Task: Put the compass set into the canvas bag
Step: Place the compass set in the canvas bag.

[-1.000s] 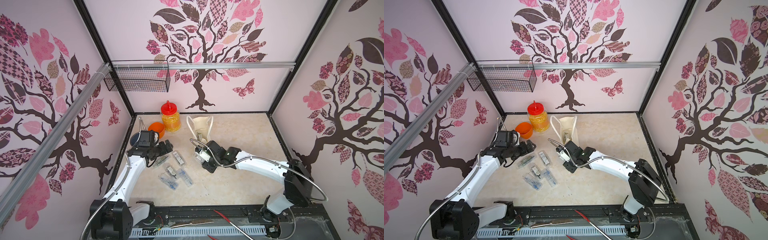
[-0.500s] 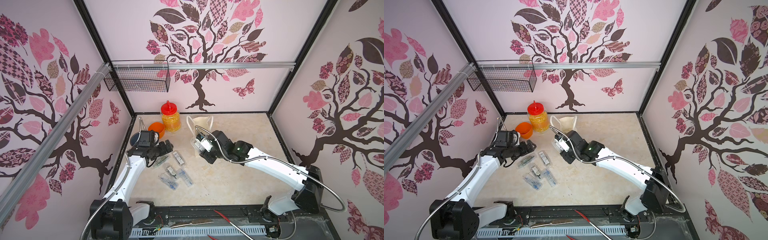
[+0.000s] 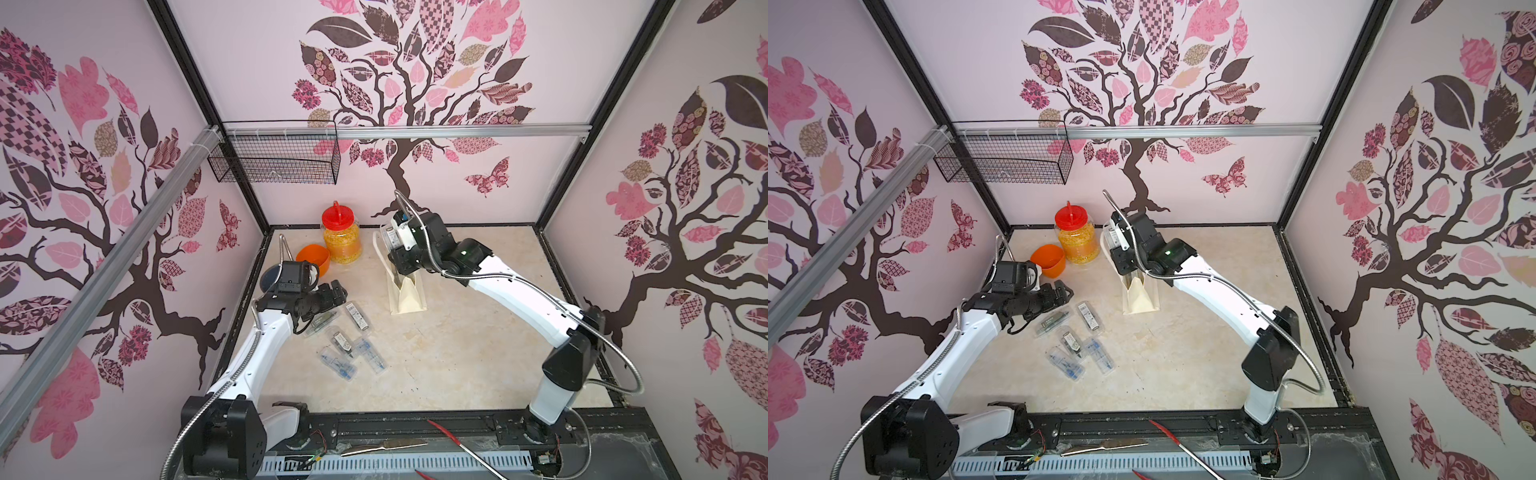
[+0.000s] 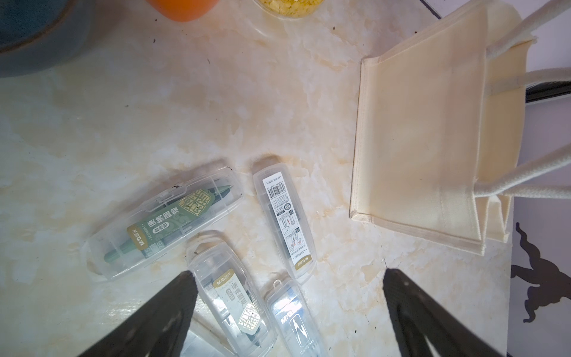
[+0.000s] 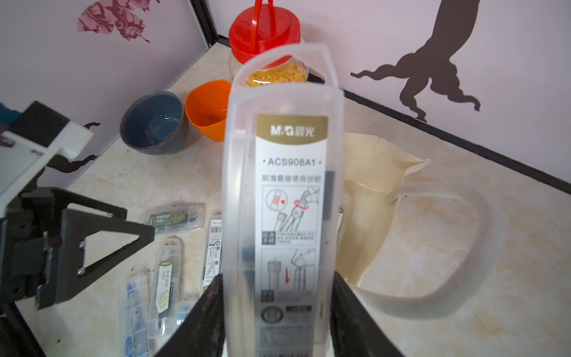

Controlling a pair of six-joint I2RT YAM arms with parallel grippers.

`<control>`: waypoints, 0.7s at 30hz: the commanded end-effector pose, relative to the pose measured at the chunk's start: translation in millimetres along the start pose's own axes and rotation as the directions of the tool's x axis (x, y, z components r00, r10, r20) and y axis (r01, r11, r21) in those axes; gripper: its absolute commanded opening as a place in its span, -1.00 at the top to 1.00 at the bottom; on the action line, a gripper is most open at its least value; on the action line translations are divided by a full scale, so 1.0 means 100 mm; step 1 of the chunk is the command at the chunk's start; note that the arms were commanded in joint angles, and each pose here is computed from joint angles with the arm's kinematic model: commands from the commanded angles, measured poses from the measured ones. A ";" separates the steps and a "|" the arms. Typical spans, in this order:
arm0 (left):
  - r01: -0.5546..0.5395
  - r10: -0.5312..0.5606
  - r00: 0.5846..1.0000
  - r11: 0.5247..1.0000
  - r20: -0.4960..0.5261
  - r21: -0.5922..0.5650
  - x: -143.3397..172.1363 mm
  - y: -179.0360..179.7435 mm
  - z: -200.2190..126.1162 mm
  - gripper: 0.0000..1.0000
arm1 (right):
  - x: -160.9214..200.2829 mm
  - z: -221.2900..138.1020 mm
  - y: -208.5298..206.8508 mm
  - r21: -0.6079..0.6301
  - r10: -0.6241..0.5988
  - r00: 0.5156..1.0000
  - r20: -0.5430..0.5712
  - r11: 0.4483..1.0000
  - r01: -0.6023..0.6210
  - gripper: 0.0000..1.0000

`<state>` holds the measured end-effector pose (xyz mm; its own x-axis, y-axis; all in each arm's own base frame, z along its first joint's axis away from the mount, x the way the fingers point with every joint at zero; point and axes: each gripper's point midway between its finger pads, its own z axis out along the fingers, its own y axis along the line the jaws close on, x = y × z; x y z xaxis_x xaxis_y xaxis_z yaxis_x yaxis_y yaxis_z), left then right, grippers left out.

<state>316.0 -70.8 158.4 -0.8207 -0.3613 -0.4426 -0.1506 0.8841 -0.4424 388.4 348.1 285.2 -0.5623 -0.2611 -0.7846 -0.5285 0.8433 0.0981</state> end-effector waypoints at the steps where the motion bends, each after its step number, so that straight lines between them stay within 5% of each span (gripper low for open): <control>1: -0.016 0.016 1.000 1.000 -0.009 -0.011 0.04 0.04 0.02 -0.96 | -0.10 0.18 -0.21 0.085 0.101 0.995 -0.015 0.991 -0.100 -0.02; 21: -0.017 0.016 1.000 0.999 -0.023 -0.034 0.08 0.11 0.05 -0.96 | 0.39 1.04 -0.56 0.191 0.207 0.967 -0.151 0.966 -0.176 -0.06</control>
<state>315.3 -69.8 156.9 -0.8249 -0.3475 -0.4459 -0.1434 0.8916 -0.4296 456.2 335.8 207.2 -0.7269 -0.1514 -0.6699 -0.3082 0.9436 0.1212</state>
